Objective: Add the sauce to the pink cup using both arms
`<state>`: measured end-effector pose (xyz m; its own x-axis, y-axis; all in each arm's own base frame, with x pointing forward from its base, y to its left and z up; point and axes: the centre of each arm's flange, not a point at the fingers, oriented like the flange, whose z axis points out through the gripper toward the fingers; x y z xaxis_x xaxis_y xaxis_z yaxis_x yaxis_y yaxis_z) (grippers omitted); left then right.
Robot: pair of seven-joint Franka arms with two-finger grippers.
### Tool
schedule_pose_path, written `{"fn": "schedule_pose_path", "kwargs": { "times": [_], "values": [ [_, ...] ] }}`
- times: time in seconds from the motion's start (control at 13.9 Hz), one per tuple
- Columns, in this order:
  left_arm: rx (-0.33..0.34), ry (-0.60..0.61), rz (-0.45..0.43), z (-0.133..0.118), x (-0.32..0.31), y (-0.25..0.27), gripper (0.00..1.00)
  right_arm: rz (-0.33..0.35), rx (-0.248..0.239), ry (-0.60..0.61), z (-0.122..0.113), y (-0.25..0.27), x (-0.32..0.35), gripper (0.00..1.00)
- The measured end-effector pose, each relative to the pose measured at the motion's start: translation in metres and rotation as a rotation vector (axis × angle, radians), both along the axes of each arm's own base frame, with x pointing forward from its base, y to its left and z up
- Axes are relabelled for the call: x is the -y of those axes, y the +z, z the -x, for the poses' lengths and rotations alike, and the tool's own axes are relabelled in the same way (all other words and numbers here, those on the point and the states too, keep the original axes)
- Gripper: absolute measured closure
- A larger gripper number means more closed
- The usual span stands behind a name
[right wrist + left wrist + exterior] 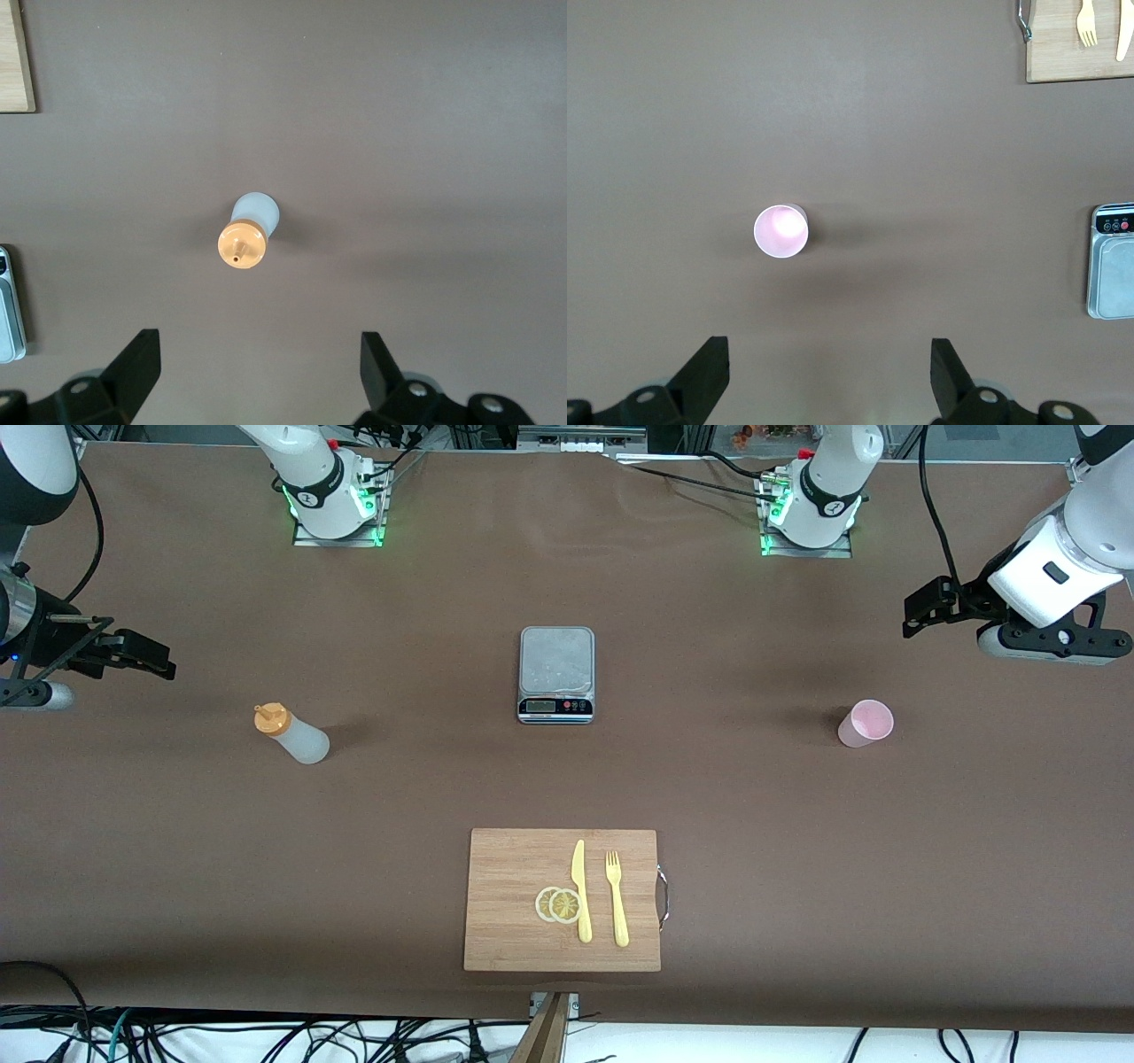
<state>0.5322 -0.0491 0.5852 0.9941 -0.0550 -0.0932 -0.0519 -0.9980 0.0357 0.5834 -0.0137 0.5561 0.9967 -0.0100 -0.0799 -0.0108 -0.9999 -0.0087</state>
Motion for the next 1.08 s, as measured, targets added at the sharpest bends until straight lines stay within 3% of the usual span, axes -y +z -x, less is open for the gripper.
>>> {"fn": "schedule_pose_path", "kwargs": {
  "times": [1.08],
  "values": [
    [-0.003,0.001,0.0,0.0002,0.0004,-0.0005,0.0,0.0,0.0,-0.005,0.0,-0.0002,0.0031,0.0]
  ]
}}
